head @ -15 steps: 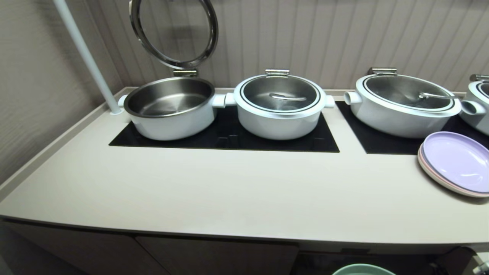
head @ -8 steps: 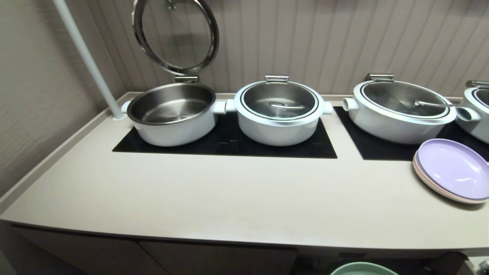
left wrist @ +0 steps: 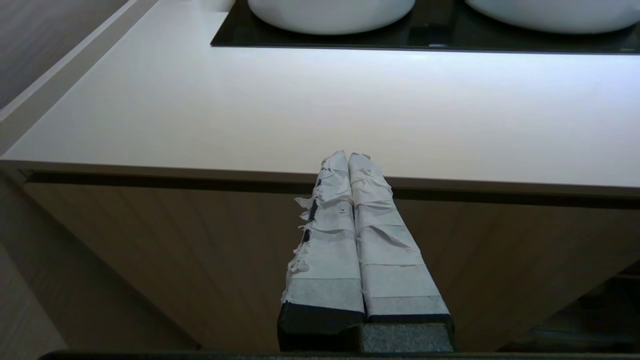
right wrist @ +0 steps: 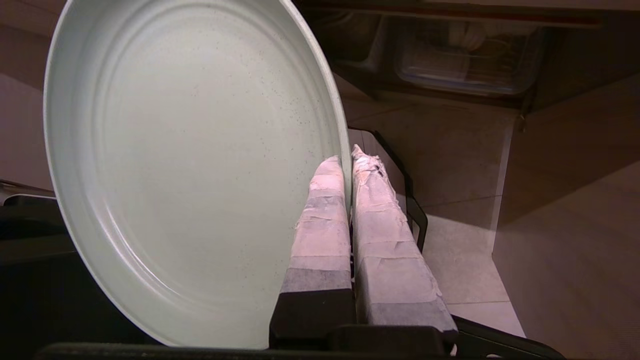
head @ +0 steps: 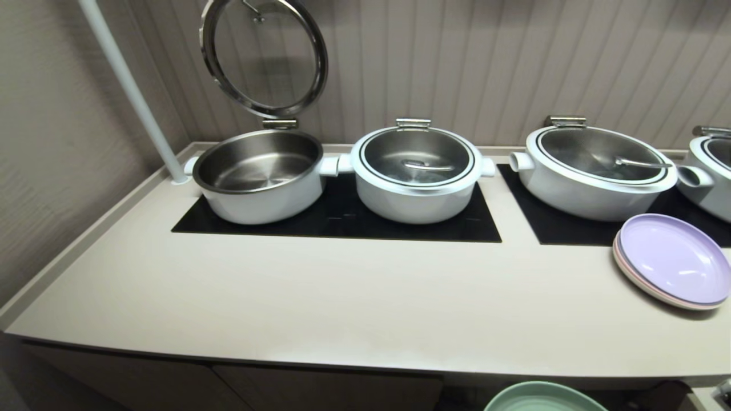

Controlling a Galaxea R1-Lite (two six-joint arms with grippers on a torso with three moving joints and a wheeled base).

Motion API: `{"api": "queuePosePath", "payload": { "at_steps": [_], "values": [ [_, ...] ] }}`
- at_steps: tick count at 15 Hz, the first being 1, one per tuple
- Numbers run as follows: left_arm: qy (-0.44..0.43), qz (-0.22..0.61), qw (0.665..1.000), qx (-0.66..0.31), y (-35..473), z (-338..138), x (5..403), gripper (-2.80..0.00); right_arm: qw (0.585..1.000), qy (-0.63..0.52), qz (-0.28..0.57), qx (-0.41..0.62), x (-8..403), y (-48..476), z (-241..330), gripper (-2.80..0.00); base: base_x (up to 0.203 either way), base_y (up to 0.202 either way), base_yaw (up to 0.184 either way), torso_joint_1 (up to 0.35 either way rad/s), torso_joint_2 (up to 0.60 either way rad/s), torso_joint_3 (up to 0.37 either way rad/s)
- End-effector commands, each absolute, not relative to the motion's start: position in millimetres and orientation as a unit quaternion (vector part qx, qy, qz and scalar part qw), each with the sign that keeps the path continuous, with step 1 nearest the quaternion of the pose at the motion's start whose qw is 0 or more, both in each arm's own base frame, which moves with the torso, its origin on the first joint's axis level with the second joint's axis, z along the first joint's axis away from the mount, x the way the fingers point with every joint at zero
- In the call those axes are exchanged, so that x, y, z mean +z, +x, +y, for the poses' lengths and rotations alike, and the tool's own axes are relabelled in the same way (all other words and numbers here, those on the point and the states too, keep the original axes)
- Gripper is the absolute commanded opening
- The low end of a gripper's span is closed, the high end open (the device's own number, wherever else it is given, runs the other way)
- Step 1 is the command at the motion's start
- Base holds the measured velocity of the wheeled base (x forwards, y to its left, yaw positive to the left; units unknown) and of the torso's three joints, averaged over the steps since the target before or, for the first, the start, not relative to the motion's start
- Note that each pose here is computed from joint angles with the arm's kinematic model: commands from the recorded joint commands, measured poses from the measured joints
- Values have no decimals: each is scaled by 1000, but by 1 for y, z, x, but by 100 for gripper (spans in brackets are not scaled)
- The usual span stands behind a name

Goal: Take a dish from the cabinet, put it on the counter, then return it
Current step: Place it on the table

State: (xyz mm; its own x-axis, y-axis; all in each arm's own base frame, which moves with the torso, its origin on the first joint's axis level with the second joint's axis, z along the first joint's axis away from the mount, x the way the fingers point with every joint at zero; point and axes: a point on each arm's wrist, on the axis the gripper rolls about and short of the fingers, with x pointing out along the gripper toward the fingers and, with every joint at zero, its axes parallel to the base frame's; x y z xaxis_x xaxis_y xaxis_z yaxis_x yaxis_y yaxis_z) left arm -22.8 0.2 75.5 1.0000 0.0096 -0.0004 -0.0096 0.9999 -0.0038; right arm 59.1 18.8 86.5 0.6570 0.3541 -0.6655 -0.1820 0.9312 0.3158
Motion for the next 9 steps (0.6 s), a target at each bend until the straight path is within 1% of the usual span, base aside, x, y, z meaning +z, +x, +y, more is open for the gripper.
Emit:
{"api": "queuePosePath", "payload": {
  "at_steps": [1,9],
  "values": [
    [-2,0,1000,5,-23,0,75,-280,904,112,386,149,87,60,19,-280,0,0,0,76,-134,-80],
    [-2,0,1000,5,-23,0,75,-280,905,113,384,145,90,62,19,-280,0,0,0,75,-147,-68]
  ]
}}
